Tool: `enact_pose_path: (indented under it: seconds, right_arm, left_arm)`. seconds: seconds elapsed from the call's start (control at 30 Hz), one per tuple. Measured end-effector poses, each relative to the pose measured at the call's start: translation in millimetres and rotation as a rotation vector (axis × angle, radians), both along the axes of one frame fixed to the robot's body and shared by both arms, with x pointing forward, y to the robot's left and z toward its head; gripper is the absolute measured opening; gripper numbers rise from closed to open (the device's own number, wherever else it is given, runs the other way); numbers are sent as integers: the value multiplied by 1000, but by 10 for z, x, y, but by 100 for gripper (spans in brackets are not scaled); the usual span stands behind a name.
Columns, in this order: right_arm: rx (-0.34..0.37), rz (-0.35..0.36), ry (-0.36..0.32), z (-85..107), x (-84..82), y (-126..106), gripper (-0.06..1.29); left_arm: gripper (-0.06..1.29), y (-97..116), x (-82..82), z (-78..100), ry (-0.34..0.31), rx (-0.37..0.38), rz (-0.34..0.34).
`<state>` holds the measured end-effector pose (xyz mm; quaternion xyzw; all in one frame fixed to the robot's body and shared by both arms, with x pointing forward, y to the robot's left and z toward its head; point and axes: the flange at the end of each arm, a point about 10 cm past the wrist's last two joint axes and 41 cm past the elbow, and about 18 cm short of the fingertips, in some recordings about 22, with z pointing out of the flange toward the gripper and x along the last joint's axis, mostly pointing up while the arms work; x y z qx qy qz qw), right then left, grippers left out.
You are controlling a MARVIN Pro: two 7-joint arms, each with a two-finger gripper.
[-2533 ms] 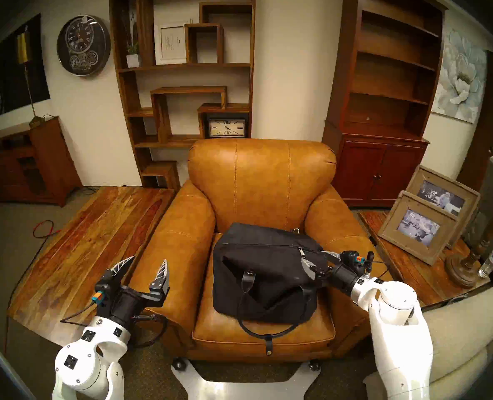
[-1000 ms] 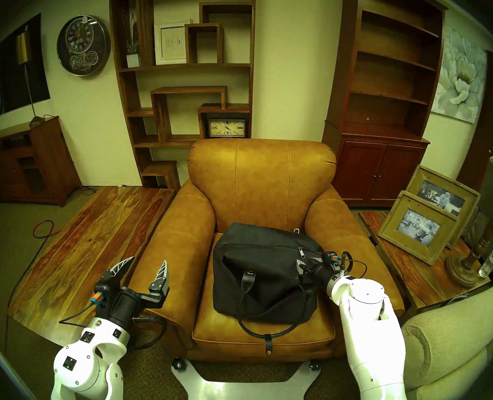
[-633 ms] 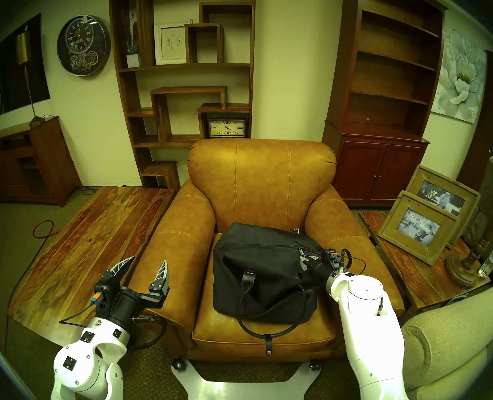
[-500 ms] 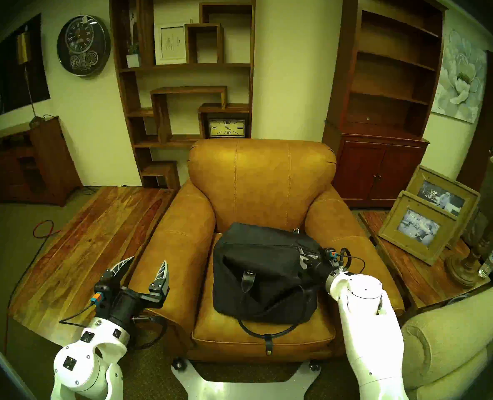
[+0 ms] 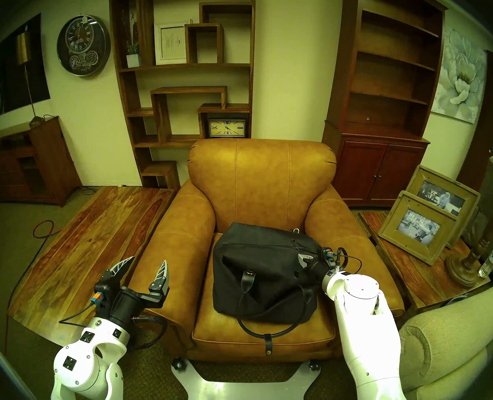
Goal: Open a bag with a zipper
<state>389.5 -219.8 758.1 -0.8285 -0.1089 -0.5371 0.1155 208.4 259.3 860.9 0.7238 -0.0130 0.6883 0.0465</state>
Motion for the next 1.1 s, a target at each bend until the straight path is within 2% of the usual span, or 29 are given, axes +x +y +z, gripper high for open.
enact_pose_path:
  seconds: [0.33,0.43,0.47,0.53,0.57,0.63,0.7,0.9,1.1]
  right_arm:
    - [-5,-10,-5,-1,-63,-4,-3]
    - [-2,-20,-16,27,-20,3,28]
    - [-1,-25,-22,42,14,8,46]
    - [-2,-29,-27,56,54,17,60]
    - [-3,-30,-29,61,84,27,72]
    - [-3,-33,-29,52,140,51,104]
    - [-4,-37,-26,39,198,78,114]
    - [-9,-47,-21,35,361,121,115]
    - [-16,-47,3,57,506,90,95]
  left_arm:
    - [127,0,0,0,0,0,0]
    - [127,0,0,1,0,0,0]
    - [127,0,1,1,0,0,0]
    - [127,0,1,1,0,0,0]
    - [127,0,1,1,-1,0,0]
    - [127,0,1,1,-1,0,0]
    - [127,0,2,1,-1,0,0]
    - [127,1,4,1,-1,0,0]
    - [127,1,6,3,-2,0,0]
